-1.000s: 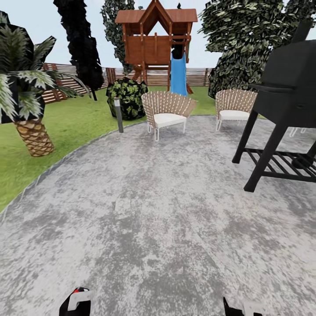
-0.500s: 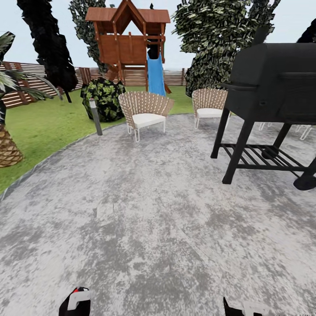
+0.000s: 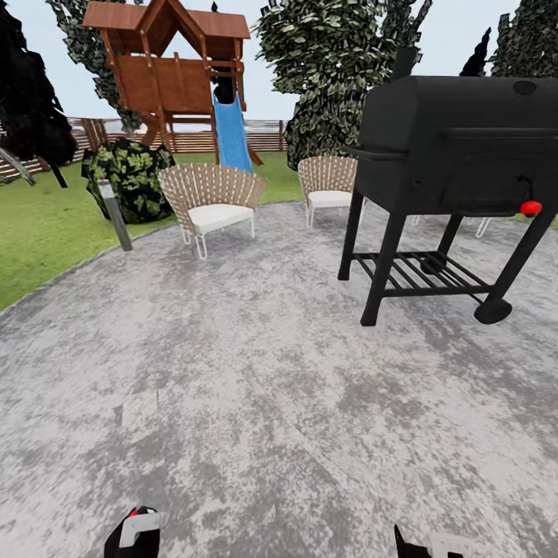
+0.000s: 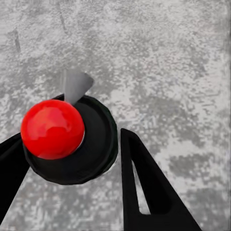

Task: In the garden, pick up the pesticide atomizer on the floor and spray pesticide onto both trees until each tree trunk is fully covered.

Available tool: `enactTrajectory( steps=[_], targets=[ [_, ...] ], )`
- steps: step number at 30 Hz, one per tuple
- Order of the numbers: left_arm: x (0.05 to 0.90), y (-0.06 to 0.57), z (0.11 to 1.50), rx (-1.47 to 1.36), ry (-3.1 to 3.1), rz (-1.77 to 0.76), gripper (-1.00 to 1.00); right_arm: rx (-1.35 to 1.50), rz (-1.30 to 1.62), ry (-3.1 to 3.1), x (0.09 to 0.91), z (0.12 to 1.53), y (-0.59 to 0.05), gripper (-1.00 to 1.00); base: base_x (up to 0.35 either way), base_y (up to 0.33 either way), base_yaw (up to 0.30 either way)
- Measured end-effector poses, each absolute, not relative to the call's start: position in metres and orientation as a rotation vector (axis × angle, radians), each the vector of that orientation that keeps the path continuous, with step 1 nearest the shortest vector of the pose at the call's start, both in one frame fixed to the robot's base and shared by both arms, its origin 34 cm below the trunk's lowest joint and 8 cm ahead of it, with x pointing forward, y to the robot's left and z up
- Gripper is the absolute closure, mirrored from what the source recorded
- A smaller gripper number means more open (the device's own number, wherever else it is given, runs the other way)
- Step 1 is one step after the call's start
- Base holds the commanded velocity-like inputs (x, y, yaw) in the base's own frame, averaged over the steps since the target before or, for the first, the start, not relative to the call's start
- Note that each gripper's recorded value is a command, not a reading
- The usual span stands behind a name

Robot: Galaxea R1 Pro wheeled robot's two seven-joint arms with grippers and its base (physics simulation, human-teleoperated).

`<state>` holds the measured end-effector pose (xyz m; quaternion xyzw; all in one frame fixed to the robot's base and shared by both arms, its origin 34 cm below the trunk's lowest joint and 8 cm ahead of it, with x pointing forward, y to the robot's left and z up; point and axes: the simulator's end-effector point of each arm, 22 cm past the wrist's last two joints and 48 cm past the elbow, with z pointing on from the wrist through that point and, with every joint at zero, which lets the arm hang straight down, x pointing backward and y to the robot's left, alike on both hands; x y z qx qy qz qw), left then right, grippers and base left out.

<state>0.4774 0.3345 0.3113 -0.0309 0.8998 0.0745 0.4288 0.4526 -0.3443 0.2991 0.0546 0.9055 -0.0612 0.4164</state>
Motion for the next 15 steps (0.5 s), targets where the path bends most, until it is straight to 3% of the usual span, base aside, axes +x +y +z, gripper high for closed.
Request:
enactTrajectory(
  steps=[15],
  targets=[
    [0.4762,0.3353,0.3105,-0.077,2.25,0.187,1.0,0.136,-0.153,2.273,0.4526,0.2991,-0.3441,-1.0,0.338,0.0,-0.3]
  ],
)
